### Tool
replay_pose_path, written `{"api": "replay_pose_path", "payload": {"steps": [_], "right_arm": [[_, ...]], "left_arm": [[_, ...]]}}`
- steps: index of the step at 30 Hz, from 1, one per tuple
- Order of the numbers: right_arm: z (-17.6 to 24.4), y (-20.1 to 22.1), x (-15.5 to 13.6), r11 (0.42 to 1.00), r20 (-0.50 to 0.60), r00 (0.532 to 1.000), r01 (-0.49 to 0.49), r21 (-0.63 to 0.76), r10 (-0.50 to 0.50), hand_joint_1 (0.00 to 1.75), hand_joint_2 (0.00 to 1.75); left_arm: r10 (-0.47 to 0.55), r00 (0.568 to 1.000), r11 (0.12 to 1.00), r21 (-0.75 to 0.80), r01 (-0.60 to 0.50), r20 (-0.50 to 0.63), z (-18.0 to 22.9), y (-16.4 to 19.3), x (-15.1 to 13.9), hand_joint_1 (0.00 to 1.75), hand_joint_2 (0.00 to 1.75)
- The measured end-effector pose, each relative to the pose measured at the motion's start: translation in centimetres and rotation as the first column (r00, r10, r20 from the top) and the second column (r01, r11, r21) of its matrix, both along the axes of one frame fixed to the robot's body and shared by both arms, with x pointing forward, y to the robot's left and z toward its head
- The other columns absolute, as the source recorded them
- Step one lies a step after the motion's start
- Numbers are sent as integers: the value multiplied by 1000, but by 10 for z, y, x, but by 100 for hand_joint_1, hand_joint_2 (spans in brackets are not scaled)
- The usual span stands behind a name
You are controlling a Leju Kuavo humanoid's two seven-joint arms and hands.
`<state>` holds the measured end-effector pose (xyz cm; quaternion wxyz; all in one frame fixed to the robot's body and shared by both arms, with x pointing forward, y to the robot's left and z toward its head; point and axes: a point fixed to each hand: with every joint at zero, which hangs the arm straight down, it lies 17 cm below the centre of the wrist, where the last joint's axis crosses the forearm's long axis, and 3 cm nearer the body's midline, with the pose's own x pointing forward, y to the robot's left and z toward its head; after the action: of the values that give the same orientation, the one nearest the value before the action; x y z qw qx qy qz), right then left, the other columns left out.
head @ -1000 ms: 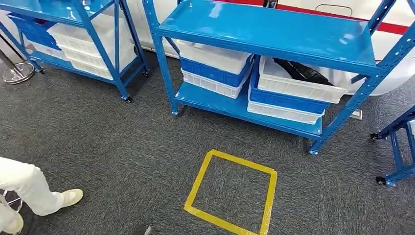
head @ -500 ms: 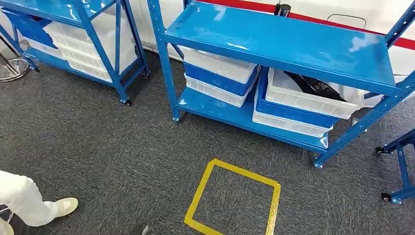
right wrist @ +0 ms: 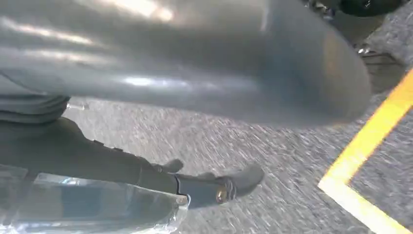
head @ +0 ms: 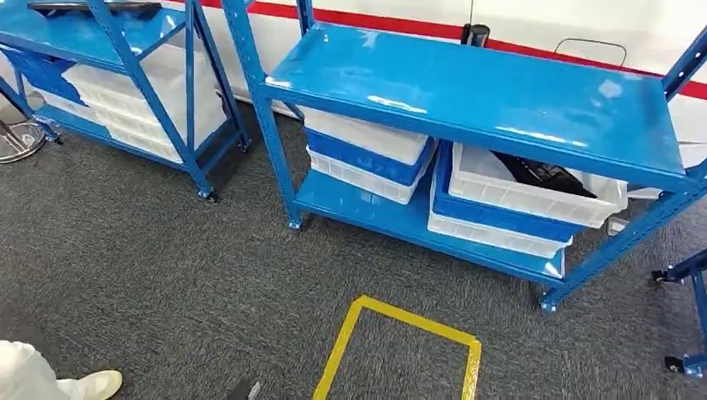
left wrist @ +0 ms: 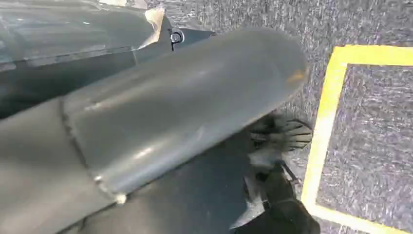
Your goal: Take the parts from the cabinet and place them on the table.
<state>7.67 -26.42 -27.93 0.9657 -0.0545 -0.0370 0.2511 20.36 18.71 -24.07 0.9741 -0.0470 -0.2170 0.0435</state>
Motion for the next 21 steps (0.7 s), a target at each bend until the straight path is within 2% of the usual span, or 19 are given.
{"api": "replay_pose_path", "payload": {"steps": [4, 12, 21], "right_arm": [[-1, 2, -8, 1000, -12, 1000, -1, 3, 1, 0, 0], [0, 3, 1, 1000, 1, 1000, -1, 4, 1, 0, 0], [-1, 3, -6, 1000, -8, 1000, 0, 4, 0, 0, 0]], "left_arm": [[0, 1000, 1000, 2, 0, -11, -2, 1, -7, 0, 0], [1, 1000, 1000, 5, -1, -9, -2, 3, -5, 0, 0], [6, 1000, 1000, 22, -6, -20, -4, 6, -8, 0, 0]]}}
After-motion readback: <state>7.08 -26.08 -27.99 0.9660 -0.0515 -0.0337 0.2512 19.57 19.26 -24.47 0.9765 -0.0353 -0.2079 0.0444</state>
